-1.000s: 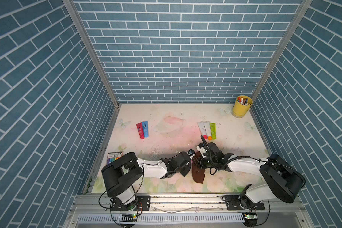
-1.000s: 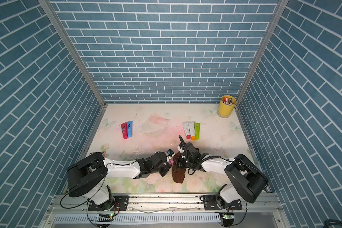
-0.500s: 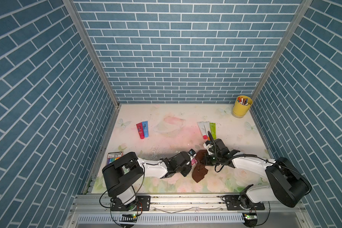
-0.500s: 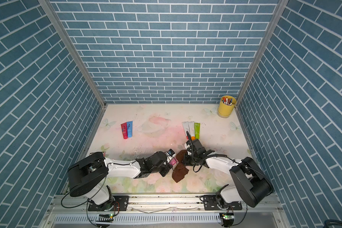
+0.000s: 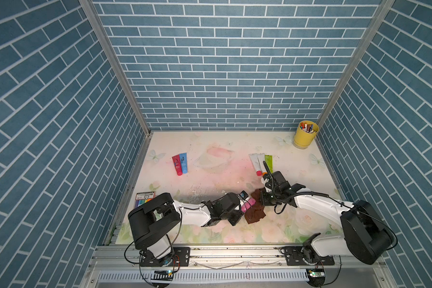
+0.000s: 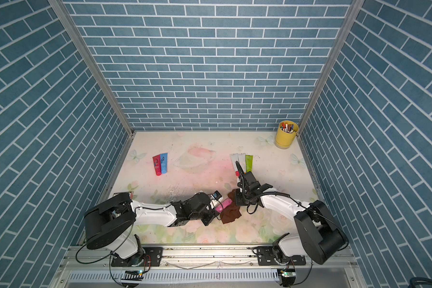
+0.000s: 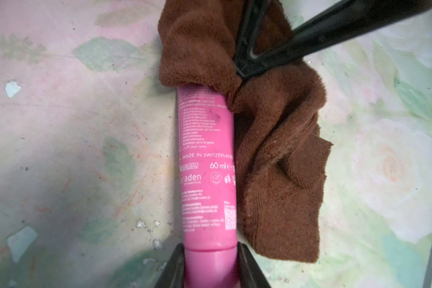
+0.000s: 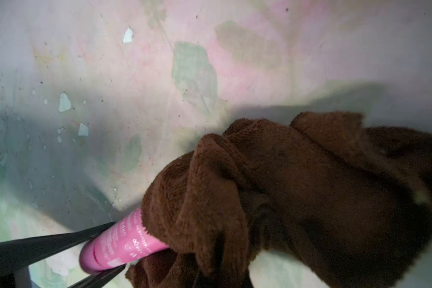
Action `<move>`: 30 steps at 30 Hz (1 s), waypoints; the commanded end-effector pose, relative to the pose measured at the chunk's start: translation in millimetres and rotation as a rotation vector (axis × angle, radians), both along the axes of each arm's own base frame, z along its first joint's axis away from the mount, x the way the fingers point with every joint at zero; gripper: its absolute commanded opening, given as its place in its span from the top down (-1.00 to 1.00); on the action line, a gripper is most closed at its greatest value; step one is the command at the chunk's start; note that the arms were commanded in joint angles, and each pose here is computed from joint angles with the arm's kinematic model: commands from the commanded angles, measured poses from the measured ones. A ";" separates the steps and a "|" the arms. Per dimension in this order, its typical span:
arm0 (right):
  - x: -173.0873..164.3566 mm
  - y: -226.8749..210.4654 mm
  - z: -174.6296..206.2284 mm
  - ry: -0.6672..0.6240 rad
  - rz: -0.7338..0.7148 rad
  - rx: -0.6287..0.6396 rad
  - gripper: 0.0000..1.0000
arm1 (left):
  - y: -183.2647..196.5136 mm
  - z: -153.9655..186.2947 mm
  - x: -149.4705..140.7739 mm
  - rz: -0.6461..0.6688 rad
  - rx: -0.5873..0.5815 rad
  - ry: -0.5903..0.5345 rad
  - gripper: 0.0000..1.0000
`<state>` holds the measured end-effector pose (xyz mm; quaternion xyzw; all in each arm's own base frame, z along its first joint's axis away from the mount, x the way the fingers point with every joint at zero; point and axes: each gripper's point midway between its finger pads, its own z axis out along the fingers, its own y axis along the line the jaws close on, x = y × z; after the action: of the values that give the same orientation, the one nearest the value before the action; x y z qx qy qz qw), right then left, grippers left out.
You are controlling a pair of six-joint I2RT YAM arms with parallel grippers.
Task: Wipe the surface of the toothpaste tube
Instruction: Wipe the dirt from the toothpaste tube.
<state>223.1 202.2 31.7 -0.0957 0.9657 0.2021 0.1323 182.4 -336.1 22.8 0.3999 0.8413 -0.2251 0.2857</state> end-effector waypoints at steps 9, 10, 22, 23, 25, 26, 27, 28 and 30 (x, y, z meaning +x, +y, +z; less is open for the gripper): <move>-52.5 56.9 -34.1 0.143 0.195 0.076 1.00 | -4.2 -7.2 -4.7 -0.025 0.032 0.021 1.00; -57.8 63.6 -33.1 0.153 0.211 0.097 1.00 | -4.2 -7.6 -3.7 -0.021 0.036 0.018 1.00; -95.5 103.4 -5.5 0.227 0.327 0.335 1.00 | -3.4 -2.1 0.0 -0.003 0.024 -0.001 1.00; -96.4 104.2 -4.5 0.228 0.330 0.345 1.00 | -3.5 -1.1 0.4 -0.002 0.022 -0.004 1.00; -97.5 107.0 -1.8 0.230 0.341 0.364 1.00 | -3.6 -0.9 0.4 -0.002 0.022 -0.005 1.00; -97.5 107.7 -0.7 0.230 0.340 0.370 1.00 | -3.9 -0.8 0.5 -0.003 0.021 -0.004 1.00; -96.8 107.0 -0.3 0.225 0.337 0.367 1.00 | -3.7 -1.8 0.1 -0.003 0.024 -0.003 1.00; -96.1 106.1 -0.1 0.218 0.333 0.362 1.00 | -4.0 -1.7 0.2 -0.003 0.024 -0.003 1.00; -94.9 106.5 3.9 0.206 0.333 0.370 1.00 | -3.0 -1.1 0.3 -0.001 0.022 -0.005 1.00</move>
<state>220.0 257.2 27.9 -0.1250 0.9404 0.2623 0.1765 187.5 -321.6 21.0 0.3816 0.8609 -0.1864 0.2803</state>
